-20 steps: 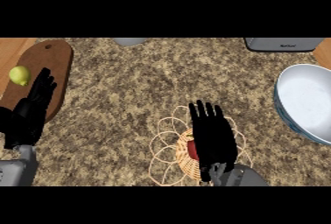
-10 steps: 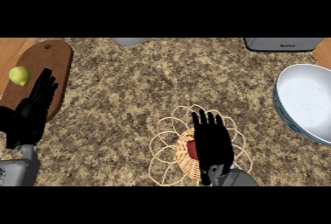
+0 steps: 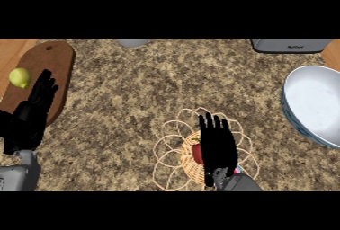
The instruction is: Pick the bell pepper from the placemat and place it in the bowl
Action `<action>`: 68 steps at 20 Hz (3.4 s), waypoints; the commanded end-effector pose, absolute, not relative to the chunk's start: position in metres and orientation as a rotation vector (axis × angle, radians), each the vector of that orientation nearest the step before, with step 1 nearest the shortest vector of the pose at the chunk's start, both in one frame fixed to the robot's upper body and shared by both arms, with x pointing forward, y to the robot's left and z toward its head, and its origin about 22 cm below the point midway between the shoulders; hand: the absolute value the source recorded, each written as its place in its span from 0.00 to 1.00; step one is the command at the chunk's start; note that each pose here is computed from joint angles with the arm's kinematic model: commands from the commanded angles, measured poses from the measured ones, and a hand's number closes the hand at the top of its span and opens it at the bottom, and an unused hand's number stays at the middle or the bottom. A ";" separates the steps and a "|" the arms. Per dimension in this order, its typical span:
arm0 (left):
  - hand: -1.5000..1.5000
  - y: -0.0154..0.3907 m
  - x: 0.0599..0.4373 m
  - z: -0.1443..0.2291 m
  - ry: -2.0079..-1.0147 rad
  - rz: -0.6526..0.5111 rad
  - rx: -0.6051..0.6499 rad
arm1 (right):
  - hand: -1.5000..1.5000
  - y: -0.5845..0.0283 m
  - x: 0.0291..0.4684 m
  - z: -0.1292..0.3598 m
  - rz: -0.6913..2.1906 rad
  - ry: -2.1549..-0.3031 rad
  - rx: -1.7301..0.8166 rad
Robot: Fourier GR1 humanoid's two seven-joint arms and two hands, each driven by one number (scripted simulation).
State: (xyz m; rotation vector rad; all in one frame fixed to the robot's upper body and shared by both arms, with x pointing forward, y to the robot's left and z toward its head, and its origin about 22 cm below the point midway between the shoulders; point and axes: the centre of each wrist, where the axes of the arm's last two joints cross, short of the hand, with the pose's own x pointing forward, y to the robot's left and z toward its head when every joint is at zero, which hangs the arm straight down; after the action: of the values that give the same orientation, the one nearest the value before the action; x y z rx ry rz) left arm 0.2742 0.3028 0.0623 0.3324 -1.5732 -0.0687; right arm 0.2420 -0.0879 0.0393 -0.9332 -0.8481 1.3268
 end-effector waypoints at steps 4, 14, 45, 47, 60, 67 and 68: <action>0.50 0.308 0.284 0.037 -1.551 -0.079 0.335 | 1.00 -0.092 0.261 0.017 1.331 -0.810 -0.813; 0.50 0.302 0.287 0.063 -1.581 -0.084 0.327 | 1.00 -0.081 0.281 -0.001 1.368 -0.929 -0.829; 0.50 0.296 0.271 0.055 -1.566 -0.062 0.344 | 1.00 -0.282 0.157 0.219 0.870 -1.683 -1.039; 0.50 0.301 0.276 0.076 -1.566 -0.055 0.342 | 1.00 -0.297 0.174 0.217 0.799 -1.650 -1.007; 0.50 0.300 0.277 0.053 -1.589 -0.083 0.322 | 1.00 -0.377 0.288 0.161 0.714 -1.622 -0.917; 0.50 0.301 0.270 0.045 -1.570 -0.076 0.318 | 1.00 -0.399 0.339 0.146 0.690 -1.635 -0.912; 0.50 0.314 0.273 0.052 -1.573 -0.086 0.320 | 1.00 -0.417 0.346 0.145 0.707 -1.628 -0.928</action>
State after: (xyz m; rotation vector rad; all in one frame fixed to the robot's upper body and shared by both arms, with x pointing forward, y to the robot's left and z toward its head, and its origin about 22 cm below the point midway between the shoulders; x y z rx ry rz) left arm 0.2751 0.3034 0.0540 0.3180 -1.5736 -0.0807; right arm 0.3213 -0.4012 0.1545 -0.9182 -1.6266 0.7049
